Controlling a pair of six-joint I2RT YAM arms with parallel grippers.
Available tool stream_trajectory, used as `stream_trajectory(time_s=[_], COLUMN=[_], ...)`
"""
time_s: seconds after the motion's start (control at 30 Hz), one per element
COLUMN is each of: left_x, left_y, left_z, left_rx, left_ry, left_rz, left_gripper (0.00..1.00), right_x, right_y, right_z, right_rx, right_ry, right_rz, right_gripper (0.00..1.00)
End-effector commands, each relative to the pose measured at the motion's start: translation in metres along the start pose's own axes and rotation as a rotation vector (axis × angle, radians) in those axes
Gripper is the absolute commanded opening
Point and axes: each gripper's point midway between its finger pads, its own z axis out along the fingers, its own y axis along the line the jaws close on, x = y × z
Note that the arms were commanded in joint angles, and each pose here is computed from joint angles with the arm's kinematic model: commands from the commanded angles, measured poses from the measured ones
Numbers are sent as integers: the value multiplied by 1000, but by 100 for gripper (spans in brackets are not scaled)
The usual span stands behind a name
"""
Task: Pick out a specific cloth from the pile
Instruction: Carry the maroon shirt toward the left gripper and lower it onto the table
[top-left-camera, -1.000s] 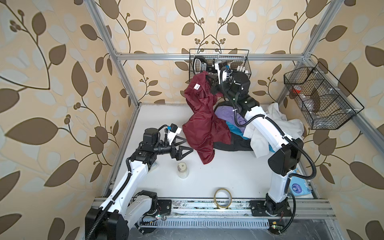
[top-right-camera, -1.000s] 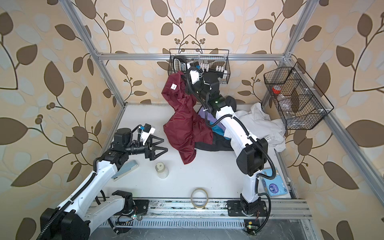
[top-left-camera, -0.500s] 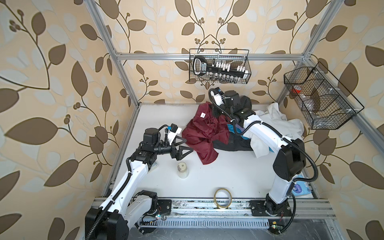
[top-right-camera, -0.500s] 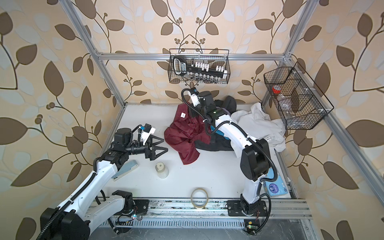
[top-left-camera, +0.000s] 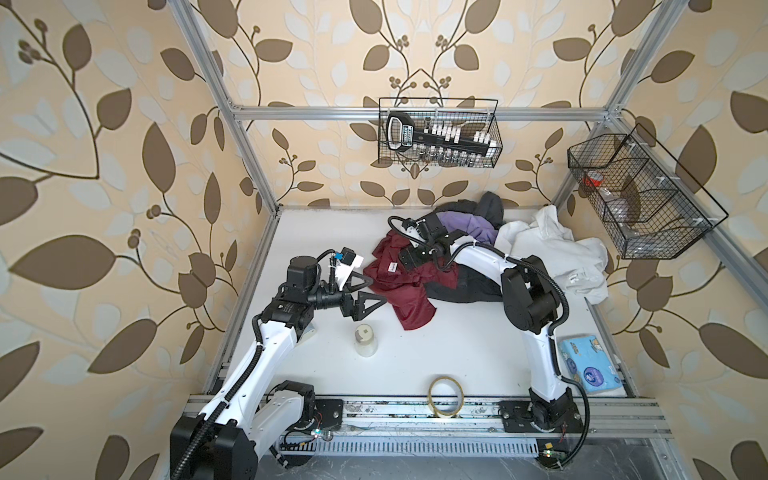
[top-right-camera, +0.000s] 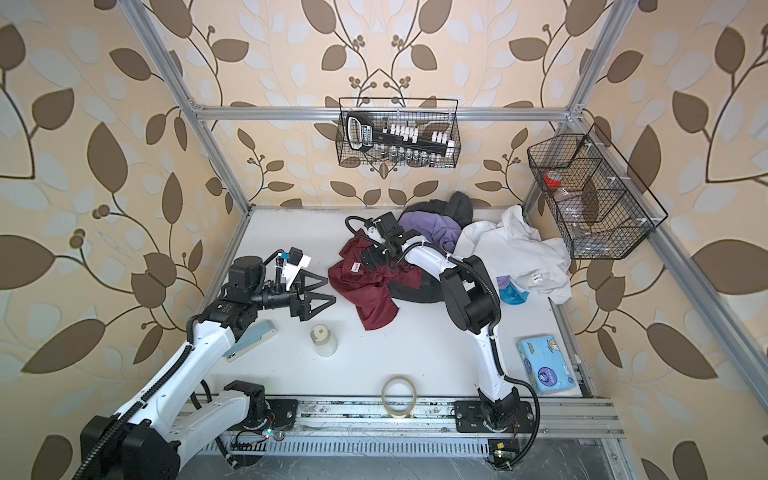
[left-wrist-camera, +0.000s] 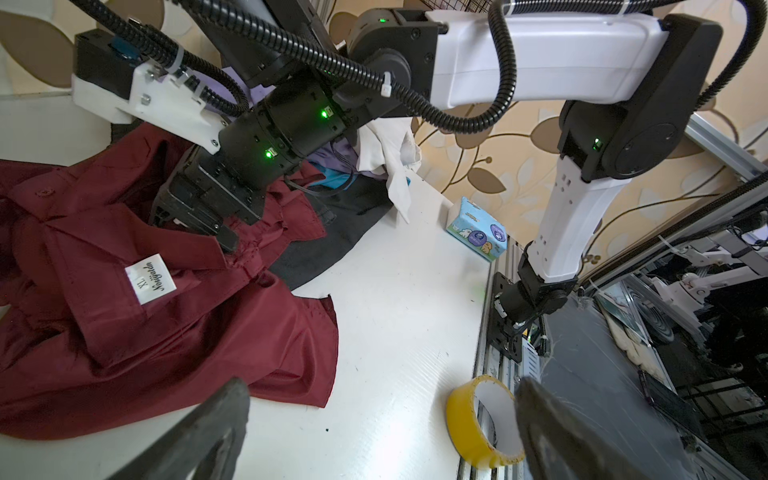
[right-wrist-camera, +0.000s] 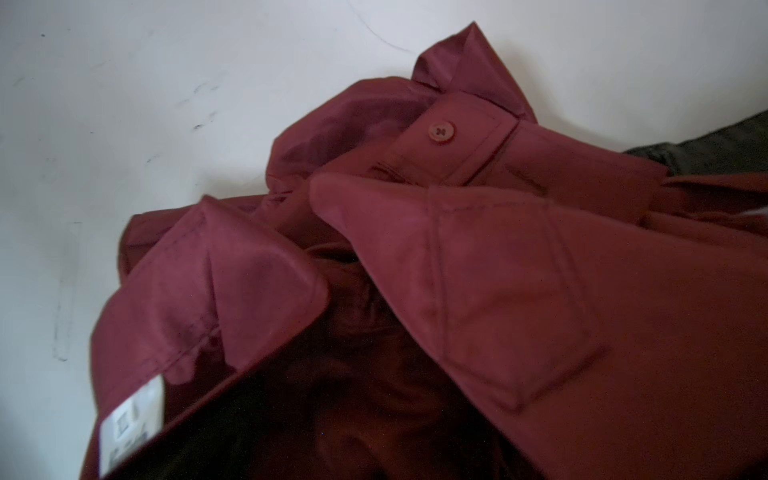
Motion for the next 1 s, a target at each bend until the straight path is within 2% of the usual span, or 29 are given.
stream_trajectory(time_s=[0.0,0.13,0.47,0.77,0.97], left_x=[-4,-4,-4,-4,-3], left_y=[-5,-6,-5,-4,-2], left_z=[0,0,0,0,1], left_rx=[10,11,11,9,-2], left_ry=[-4,-4,-4,-1,1], left_rz=[34,35,39,35,33], left_gripper=[99,99,99,99,99], right_x=[4,18,33,13,-11], right_y=[24,41,45,92,130], right_z=[12,32,80,111,117], right_rx=[-69,-108,-89,-228,-400], right_ry=[29,87,186,135,36], right_rz=[-21,-20,50,56,75], right_gripper=[95,84,81,79,77])
